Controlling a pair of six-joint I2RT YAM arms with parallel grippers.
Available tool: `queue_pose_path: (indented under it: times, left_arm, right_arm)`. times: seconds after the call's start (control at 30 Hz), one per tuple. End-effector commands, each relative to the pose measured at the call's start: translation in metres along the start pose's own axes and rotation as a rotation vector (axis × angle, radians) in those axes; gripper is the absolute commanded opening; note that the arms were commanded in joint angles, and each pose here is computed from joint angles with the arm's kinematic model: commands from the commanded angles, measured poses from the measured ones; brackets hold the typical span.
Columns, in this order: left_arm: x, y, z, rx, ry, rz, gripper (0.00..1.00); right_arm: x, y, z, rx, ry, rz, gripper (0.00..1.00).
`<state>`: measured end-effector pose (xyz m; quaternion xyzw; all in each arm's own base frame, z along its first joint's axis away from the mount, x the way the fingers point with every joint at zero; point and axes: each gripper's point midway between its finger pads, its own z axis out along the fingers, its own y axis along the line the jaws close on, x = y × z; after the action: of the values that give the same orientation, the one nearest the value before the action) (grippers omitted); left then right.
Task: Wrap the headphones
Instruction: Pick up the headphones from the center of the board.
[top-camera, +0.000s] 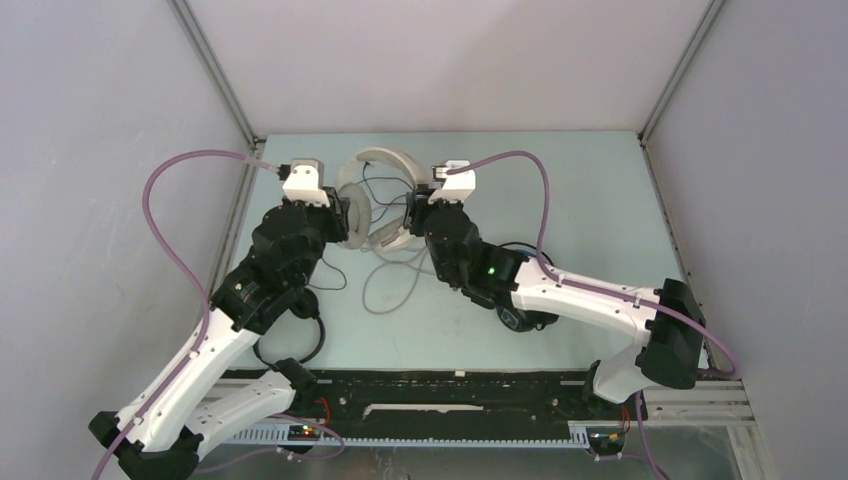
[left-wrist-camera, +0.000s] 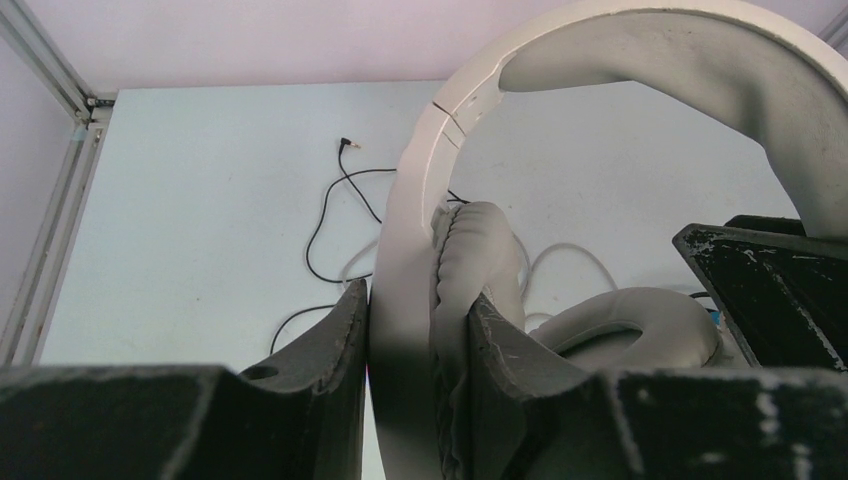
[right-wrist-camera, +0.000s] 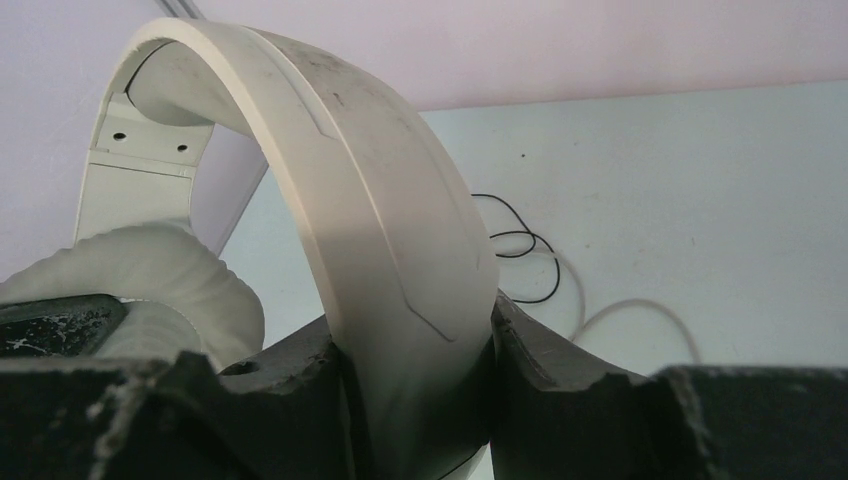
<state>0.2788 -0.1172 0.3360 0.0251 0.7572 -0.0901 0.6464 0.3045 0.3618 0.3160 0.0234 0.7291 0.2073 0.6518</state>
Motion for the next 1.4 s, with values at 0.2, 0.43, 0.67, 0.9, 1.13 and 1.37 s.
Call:
queue_pose_path:
  times: [0.2, 0.43, 0.67, 0.9, 1.13, 1.37]
  left_arm:
    - [-0.019, -0.03, -0.019, 0.188, 0.036, 0.01, 0.63]
    - [-0.041, -0.052, -0.048, 0.356, 0.022, 0.006, 0.75]
    - [-0.036, -0.067, -0.064, 0.548, 0.014, 0.307, 0.76]
    - [-0.014, -0.069, -0.062, 0.602, -0.018, 0.52, 0.76]
    - [-0.004, -0.08, -0.06, 0.637, 0.0, 0.706, 0.77]
    - [0.016, -0.074, -0.044, 0.578, 0.13, 0.812, 0.73]
  right_arm:
    - [-0.018, 0.02, -0.014, -0.317, 0.15, -0.032, 0.0]
    - [-0.01, 0.006, -0.025, -0.365, 0.253, -0.066, 0.0]
    - [-0.003, 0.011, -0.05, -0.544, 0.401, -0.007, 0.0]
    - [-0.003, 0.022, -0.083, -0.706, 0.52, 0.07, 0.0]
    - [0.001, 0.035, -0.108, -0.836, 0.616, 0.118, 0.0]
    - [0.009, 0.035, -0.118, -0.855, 0.67, 0.117, 0.0]
